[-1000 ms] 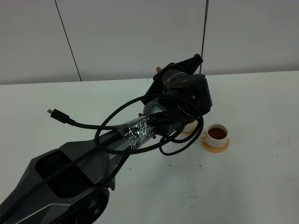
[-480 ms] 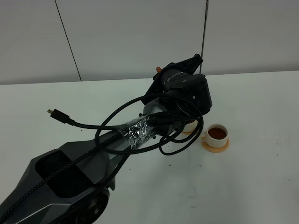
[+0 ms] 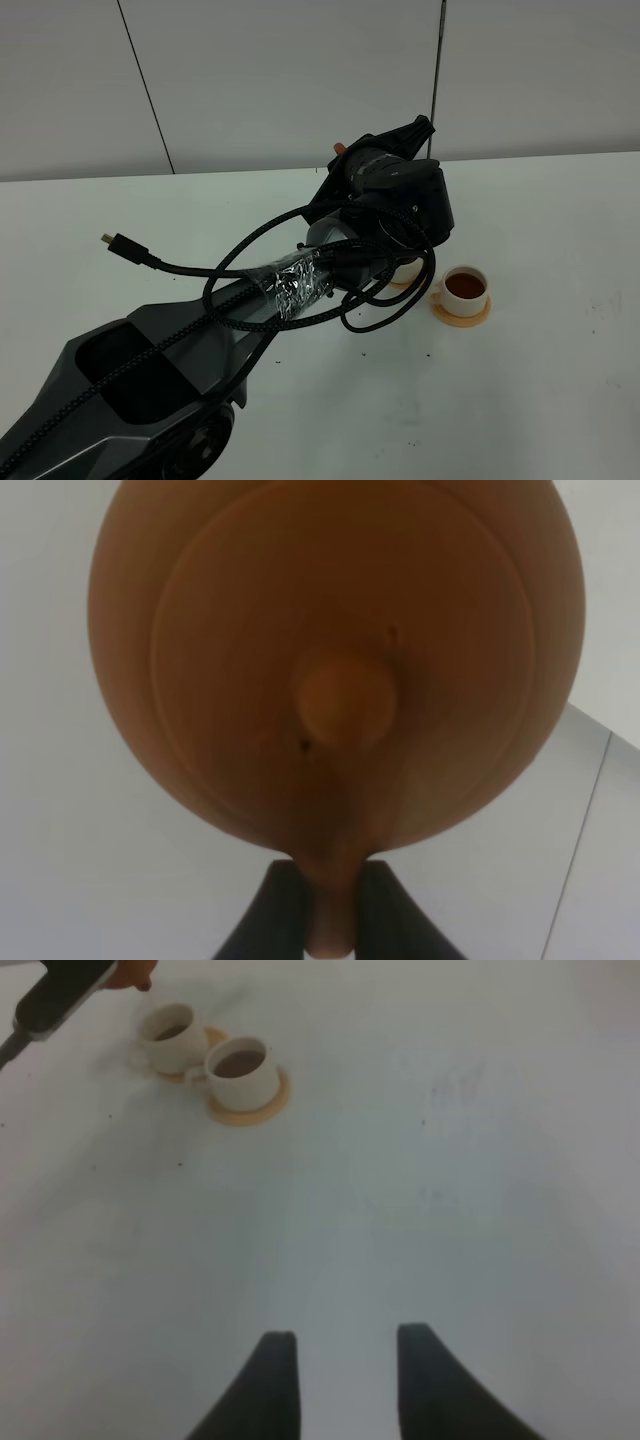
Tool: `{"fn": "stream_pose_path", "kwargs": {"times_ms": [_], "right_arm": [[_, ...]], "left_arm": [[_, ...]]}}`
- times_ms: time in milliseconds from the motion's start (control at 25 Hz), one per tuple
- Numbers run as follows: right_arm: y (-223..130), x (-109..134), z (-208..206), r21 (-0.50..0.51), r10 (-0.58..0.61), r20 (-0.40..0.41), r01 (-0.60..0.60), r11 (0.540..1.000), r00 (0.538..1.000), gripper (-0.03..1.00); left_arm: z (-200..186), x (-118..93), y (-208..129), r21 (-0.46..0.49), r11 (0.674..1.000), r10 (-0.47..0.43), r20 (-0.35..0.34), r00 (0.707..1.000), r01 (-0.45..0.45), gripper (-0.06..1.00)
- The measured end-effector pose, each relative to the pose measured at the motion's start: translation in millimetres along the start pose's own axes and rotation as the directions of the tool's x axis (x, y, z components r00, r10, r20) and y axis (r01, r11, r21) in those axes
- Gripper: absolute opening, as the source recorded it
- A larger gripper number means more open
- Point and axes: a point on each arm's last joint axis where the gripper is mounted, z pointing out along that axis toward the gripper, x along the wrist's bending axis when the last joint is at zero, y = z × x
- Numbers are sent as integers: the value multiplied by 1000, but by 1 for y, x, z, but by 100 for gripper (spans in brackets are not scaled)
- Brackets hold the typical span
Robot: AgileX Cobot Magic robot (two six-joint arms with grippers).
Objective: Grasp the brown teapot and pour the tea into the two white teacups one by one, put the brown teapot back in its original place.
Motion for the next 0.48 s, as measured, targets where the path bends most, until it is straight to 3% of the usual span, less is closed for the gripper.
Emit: {"fn": "stream_pose_path", "kwargs": {"times_ms": [480], "right_arm": [[0, 0, 0, 0, 0, 0, 0, 1000, 1000, 24]], "left_arm": [[0, 0, 0, 0, 1000, 0, 0, 1000, 0, 17]]}}
